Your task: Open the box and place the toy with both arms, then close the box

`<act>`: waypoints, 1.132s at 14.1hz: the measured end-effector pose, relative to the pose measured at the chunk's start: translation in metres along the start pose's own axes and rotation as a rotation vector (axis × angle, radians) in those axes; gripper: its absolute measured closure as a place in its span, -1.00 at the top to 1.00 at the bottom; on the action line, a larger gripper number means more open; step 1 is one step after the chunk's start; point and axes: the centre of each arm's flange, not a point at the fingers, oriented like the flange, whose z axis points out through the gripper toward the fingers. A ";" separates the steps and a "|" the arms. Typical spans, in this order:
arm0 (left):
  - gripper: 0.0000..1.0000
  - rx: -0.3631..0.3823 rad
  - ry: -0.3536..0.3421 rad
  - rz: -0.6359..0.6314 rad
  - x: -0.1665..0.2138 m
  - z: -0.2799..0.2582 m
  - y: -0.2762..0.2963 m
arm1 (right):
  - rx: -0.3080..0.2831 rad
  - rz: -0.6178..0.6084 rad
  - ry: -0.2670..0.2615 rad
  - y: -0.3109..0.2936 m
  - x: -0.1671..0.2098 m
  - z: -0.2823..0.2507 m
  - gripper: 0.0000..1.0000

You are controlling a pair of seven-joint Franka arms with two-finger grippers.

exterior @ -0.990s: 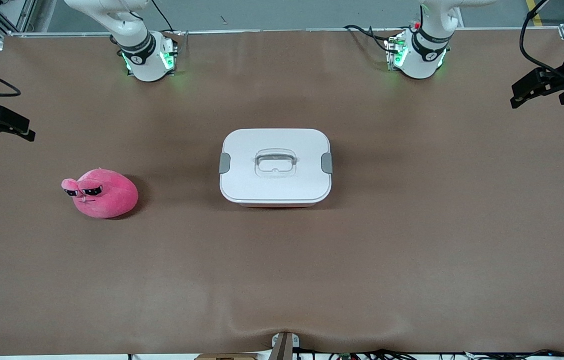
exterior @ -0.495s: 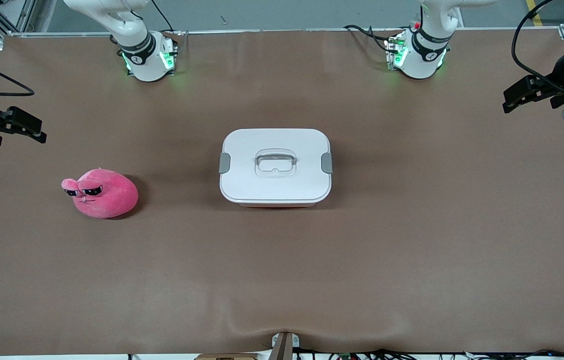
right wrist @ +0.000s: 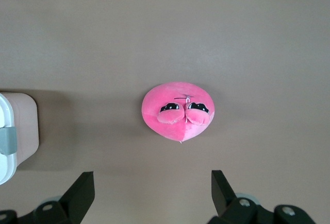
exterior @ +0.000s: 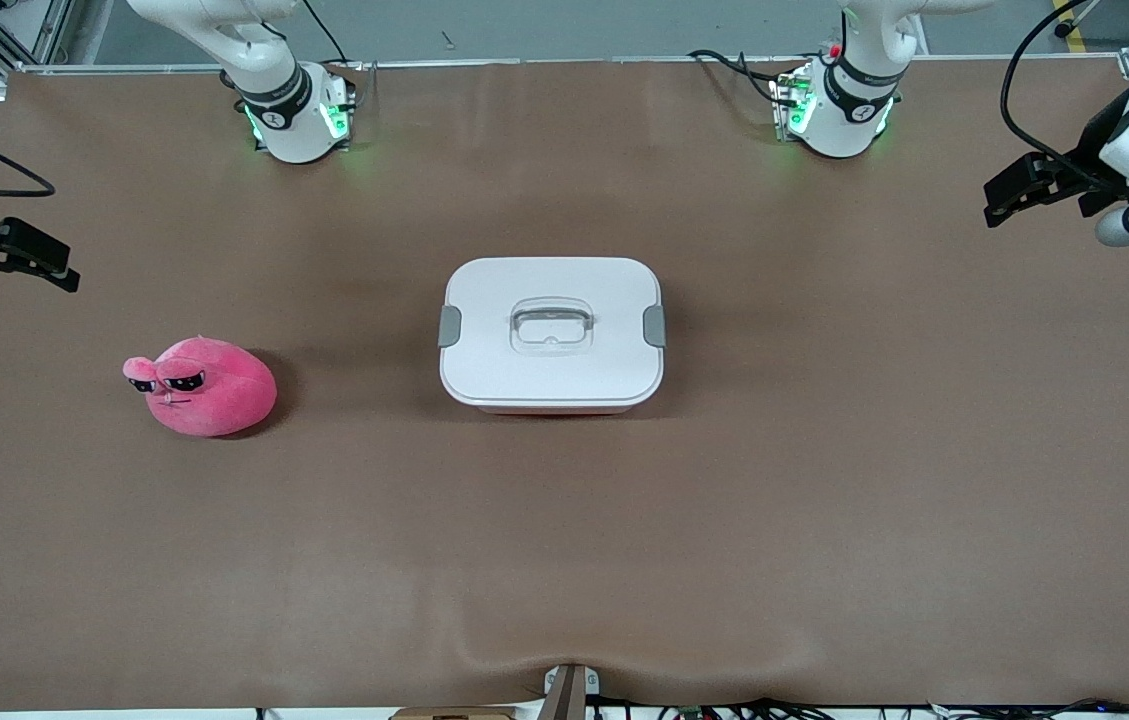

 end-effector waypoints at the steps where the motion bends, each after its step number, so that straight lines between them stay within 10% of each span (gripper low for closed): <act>1: 1.00 0.000 -0.004 -0.001 0.001 0.002 0.000 | 0.000 0.003 0.000 0.002 0.000 0.000 1.00; 16: 1.00 -0.011 -0.013 -0.076 -0.011 0.005 0.060 | 0.005 -0.016 -0.076 0.019 0.011 0.056 1.00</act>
